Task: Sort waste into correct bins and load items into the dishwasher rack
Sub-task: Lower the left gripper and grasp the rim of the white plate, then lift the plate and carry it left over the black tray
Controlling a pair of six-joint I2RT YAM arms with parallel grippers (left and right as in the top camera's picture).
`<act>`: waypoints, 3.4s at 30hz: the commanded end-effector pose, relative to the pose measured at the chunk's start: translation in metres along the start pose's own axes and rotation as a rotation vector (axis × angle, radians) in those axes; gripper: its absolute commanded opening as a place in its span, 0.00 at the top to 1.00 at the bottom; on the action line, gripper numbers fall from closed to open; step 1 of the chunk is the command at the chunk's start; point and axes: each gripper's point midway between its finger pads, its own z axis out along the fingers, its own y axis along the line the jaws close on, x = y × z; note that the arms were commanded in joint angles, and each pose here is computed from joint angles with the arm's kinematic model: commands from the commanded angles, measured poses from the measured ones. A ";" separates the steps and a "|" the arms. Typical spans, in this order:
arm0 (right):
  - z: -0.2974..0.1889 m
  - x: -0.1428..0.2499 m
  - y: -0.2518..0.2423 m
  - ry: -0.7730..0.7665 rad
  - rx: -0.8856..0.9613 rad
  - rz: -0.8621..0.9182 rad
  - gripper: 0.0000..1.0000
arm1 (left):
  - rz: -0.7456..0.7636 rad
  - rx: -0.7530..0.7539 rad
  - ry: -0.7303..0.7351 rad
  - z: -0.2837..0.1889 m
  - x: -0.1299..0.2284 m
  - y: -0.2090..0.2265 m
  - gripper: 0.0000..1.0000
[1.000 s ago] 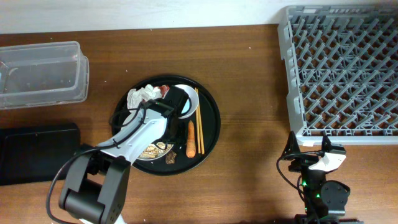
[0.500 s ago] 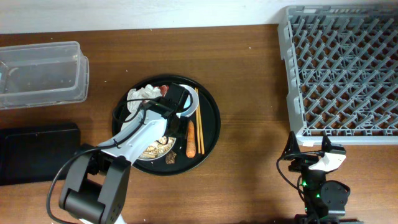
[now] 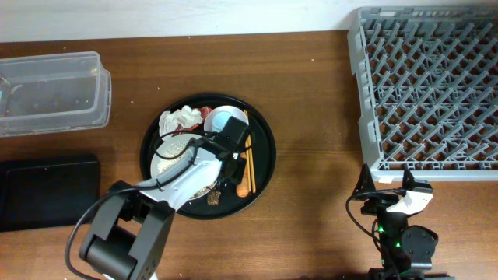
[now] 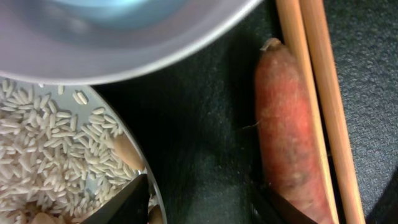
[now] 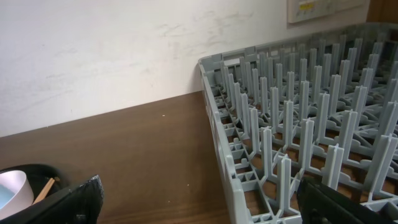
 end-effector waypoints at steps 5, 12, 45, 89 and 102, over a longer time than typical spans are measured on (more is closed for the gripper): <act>0.001 0.008 -0.002 0.013 0.005 0.005 0.02 | 0.019 -0.103 -0.027 -0.001 -0.002 0.012 0.51; 0.001 0.008 -0.002 0.013 0.005 0.004 0.02 | 0.018 -0.131 -0.043 -0.001 -0.005 0.016 0.51; 0.001 0.008 -0.002 0.013 0.005 0.004 0.02 | 0.003 -0.046 0.033 0.004 0.013 0.003 0.62; 0.001 0.008 -0.002 0.013 0.005 0.004 0.02 | 0.016 -0.187 0.039 -0.028 -0.006 0.025 0.99; 0.001 0.008 -0.002 0.013 0.005 0.004 0.02 | 0.013 -0.294 0.035 -0.061 -0.022 0.042 0.99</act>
